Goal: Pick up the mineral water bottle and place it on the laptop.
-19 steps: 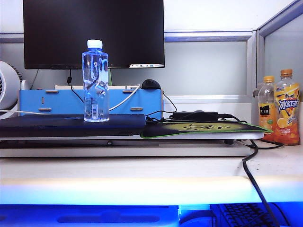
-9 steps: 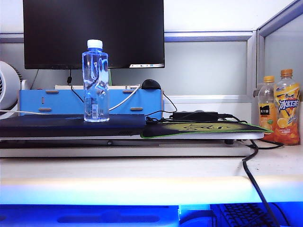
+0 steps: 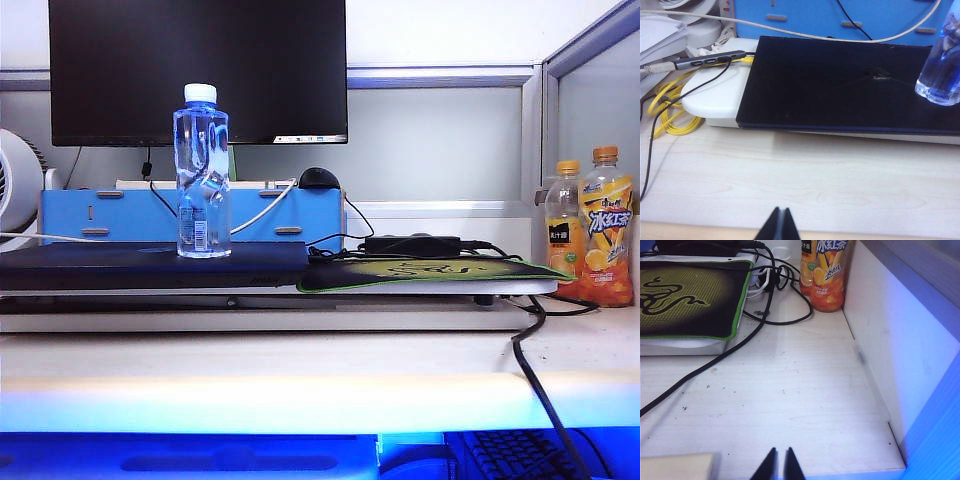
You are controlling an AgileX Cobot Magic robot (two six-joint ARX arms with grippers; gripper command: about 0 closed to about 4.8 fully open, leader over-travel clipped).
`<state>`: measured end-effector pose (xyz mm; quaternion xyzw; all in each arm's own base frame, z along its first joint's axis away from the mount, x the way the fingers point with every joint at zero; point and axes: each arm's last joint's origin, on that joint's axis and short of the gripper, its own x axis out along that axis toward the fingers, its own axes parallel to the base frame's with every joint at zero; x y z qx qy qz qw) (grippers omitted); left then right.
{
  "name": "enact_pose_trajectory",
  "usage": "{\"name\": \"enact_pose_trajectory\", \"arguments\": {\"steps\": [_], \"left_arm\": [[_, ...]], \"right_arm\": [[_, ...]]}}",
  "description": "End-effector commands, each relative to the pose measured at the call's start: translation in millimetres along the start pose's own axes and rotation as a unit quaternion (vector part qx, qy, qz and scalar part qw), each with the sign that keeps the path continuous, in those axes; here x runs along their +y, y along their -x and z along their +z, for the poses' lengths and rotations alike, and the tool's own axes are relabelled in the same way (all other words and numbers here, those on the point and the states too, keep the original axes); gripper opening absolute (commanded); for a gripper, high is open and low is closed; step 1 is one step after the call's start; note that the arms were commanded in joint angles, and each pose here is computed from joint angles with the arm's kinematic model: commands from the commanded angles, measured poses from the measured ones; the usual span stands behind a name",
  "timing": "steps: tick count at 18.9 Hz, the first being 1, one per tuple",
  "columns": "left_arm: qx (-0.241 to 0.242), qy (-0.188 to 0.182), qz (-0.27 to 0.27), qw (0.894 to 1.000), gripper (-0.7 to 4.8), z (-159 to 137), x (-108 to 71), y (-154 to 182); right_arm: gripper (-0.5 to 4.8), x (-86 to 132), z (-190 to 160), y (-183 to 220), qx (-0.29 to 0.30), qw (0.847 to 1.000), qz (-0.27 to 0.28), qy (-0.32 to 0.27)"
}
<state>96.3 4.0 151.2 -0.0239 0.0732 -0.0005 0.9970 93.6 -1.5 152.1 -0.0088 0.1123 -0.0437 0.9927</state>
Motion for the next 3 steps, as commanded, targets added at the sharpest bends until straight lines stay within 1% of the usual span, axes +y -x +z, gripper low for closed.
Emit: {"name": "enact_pose_trajectory", "arguments": {"steps": [1,3], "left_arm": [[-0.001,-0.001,-0.001,1.0,-0.02,0.0,-0.1,0.1],[-0.001,-0.001,-0.002,1.0,-0.02,0.0,-0.1,0.1]], "right_arm": [[0.35,0.2,-1.9,-0.6,0.005,1.0,0.001,-0.002],[0.35,0.2,-1.9,-0.6,0.005,1.0,0.001,-0.002]]}}
